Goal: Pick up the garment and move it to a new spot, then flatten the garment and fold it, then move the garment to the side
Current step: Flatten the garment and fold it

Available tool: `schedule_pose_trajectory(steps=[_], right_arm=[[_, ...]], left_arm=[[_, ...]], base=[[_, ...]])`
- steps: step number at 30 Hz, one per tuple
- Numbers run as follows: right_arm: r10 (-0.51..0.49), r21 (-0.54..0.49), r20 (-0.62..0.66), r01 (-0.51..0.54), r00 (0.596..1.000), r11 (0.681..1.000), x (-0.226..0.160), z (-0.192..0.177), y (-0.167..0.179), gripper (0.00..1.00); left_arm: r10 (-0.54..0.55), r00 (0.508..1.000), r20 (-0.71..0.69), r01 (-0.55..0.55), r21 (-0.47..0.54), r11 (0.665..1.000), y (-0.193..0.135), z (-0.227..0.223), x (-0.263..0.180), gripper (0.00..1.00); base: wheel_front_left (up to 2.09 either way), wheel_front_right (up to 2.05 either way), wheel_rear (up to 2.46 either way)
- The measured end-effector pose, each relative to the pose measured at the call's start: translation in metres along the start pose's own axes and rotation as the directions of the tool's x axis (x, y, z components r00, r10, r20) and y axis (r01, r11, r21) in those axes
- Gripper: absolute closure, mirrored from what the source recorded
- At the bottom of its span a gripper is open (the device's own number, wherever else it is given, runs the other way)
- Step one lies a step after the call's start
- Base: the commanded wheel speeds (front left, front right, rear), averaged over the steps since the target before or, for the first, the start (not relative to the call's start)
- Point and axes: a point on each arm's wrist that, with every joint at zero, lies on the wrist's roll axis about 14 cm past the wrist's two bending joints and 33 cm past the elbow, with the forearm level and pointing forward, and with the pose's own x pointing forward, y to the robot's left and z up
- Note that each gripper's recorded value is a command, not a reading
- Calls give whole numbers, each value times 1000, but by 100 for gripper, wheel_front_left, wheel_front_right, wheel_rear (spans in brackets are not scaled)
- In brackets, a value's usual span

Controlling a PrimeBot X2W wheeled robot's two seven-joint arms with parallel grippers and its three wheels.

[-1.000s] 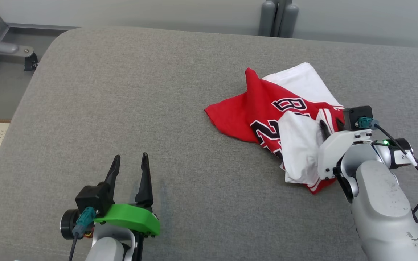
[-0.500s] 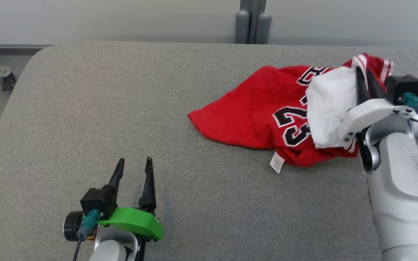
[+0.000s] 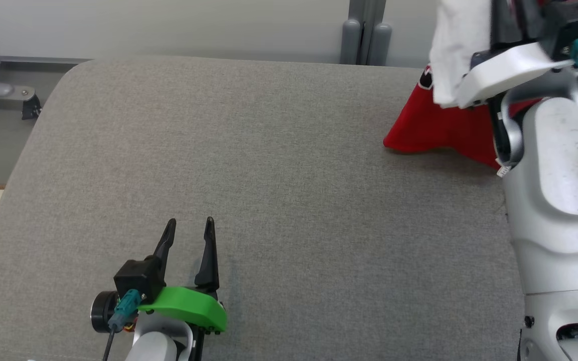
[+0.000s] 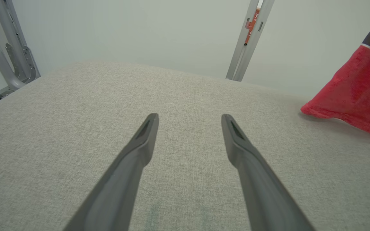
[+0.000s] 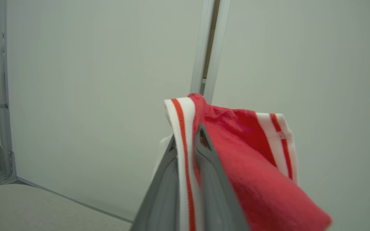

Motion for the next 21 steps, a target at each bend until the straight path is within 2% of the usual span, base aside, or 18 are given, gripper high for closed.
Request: schedule_pose_trajectory(steps=[4, 7, 12, 18, 19, 20, 21], right_arm=[[135, 58, -123, -128, 983, 990, -5, -43, 52, 100], [250, 101, -228, -232, 941, 967, -23, -85, 94, 100], [427, 207, -294, -379, 855, 902, -47, -125, 162, 100], [583, 305, -280, -505, 763, 808, -61, -138, 226, 100], [609, 322, -279, -525, 743, 788, -65, -140, 236, 80], [630, 341, -276, -539, 726, 770, -69, -142, 246, 23], [647, 353, -271, -552, 713, 756, -72, -142, 253, 0]], left_arm=[[16, 1000, 2, -16, -7, 1000, 5, 1, -2, 0], [28, 1000, 6, -28, -10, 1000, 9, 3, 0, 0], [60, 998, 8, -60, -14, 998, 18, 5, 0, 0], [133, 991, 4, -133, -20, 991, 38, 5, -7, 0], [144, 990, 2, -144, -21, 989, 41, 4, -8, 0], [156, 988, 1, -156, -19, 988, 45, 4, -10, 0], [165, 986, 0, -165, -17, 986, 47, 4, -11, 0]], base=[[0, 0, 0], [0, 0, 0], [0, 0, 0], [0, 0, 0], [0, 0, 0], [0, 0, 0], [0, 0, 0]])
